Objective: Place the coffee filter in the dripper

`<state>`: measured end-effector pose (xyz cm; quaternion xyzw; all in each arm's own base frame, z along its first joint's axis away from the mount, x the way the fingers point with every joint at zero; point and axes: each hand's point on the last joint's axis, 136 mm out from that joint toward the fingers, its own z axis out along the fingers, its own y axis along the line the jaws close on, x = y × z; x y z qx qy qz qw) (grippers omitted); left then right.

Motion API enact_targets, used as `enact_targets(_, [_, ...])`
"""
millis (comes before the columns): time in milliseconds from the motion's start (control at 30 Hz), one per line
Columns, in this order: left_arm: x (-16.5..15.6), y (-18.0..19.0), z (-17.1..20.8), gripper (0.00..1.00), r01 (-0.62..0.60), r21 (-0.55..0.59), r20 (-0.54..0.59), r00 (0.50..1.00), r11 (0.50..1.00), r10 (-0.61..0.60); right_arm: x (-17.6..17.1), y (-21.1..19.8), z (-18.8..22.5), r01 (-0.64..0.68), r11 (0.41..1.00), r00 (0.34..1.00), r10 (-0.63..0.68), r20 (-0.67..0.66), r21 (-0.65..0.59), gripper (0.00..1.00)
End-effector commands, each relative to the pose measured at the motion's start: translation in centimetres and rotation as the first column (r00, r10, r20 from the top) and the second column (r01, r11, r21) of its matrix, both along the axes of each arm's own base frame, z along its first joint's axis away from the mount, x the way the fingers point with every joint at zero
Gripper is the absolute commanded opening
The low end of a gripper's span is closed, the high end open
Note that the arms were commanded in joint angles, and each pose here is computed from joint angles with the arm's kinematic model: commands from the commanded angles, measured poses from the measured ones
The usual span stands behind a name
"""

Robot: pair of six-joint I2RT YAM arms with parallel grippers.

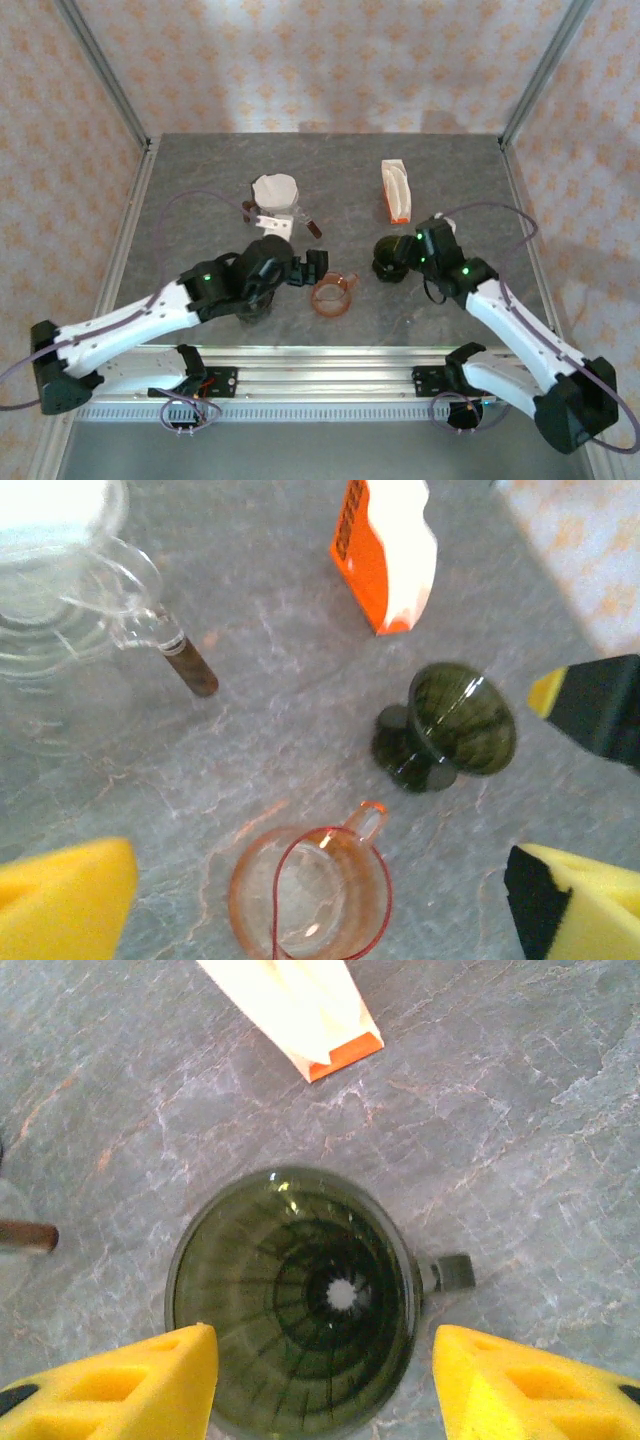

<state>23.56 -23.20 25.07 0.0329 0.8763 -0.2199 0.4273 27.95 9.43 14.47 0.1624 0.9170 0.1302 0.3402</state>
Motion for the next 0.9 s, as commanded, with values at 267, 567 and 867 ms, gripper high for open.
enact_targets(267, [-2.9,7.9,-0.7,1.0,-0.134,-0.05,0.071,0.988,0.99,0.137,4.0,-0.9,-3.6,-0.093,0.996,0.987,0.091,-0.136,-0.008,0.56])
enact_targets(567, [-3.5,8.9,-1.9,1.0,-0.15,-0.065,0.063,0.986,0.986,0.154,5.0,-1.0,-5.0,-0.107,0.993,0.98,0.098,-0.176,-0.042,0.49])
enact_targets(867, [-3.6,8.7,-2.7,1.0,-0.15,-0.074,0.045,0.987,0.986,0.154,4.5,-0.4,-5.5,-0.133,0.99,0.973,0.123,-0.196,-0.038,0.25])
